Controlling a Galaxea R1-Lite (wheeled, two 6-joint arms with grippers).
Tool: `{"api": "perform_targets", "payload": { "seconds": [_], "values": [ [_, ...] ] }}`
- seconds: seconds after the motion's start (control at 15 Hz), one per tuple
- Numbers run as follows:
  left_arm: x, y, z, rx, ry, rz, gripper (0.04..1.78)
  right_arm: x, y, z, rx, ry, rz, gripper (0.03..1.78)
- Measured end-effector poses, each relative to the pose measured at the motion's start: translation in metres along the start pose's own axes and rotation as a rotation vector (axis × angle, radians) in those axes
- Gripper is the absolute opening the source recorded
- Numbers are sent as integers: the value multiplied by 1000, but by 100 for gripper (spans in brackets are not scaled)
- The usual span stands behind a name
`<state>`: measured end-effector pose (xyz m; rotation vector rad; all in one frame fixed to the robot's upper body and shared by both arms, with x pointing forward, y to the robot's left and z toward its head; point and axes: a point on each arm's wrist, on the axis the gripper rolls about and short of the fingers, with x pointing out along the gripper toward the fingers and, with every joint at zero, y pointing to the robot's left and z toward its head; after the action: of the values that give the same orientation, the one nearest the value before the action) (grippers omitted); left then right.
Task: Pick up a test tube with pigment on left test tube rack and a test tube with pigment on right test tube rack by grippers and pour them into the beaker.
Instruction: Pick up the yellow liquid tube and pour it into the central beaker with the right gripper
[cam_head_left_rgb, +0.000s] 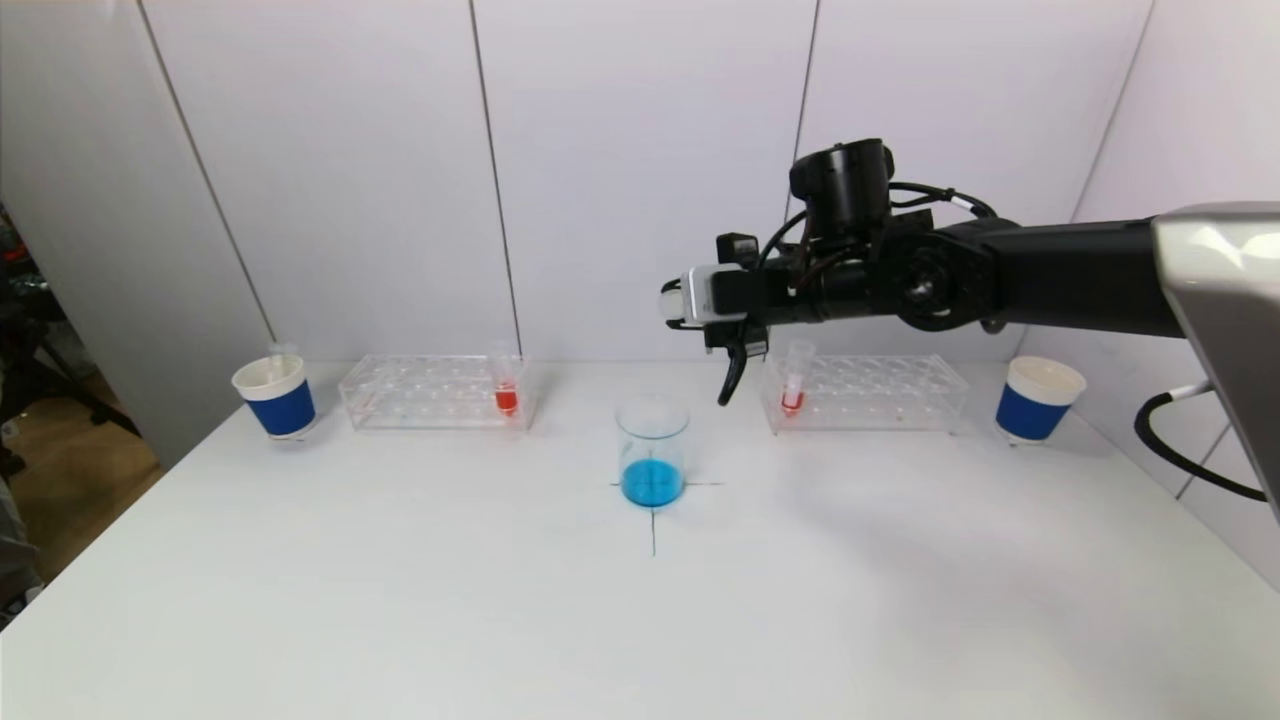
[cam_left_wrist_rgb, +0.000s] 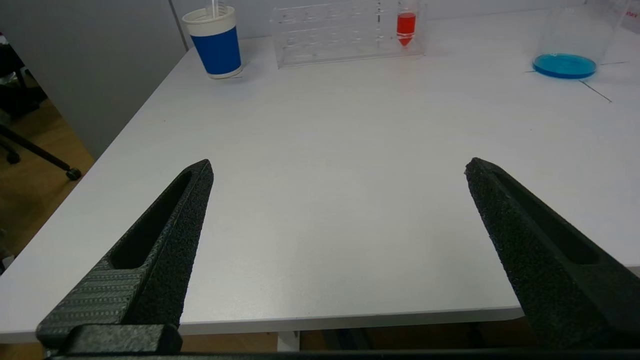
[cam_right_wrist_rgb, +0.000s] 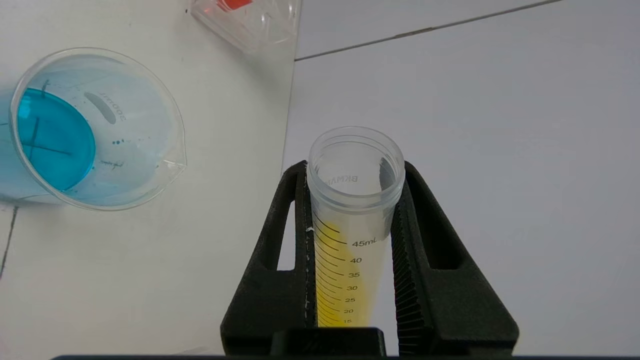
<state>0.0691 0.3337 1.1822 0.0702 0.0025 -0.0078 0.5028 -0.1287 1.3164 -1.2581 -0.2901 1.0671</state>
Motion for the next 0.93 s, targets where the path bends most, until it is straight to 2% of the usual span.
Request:
{"api": "perform_targets", "payload": {
  "seconds": [0.4, 0.93],
  "values": [
    [0, 0, 0, -1, 0, 0, 176, 9, 7, -4, -43, -34, 9, 49],
    [0, 0, 0, -1, 0, 0, 176, 23, 19, -10, -113, -72, -39, 49]
  ]
}}
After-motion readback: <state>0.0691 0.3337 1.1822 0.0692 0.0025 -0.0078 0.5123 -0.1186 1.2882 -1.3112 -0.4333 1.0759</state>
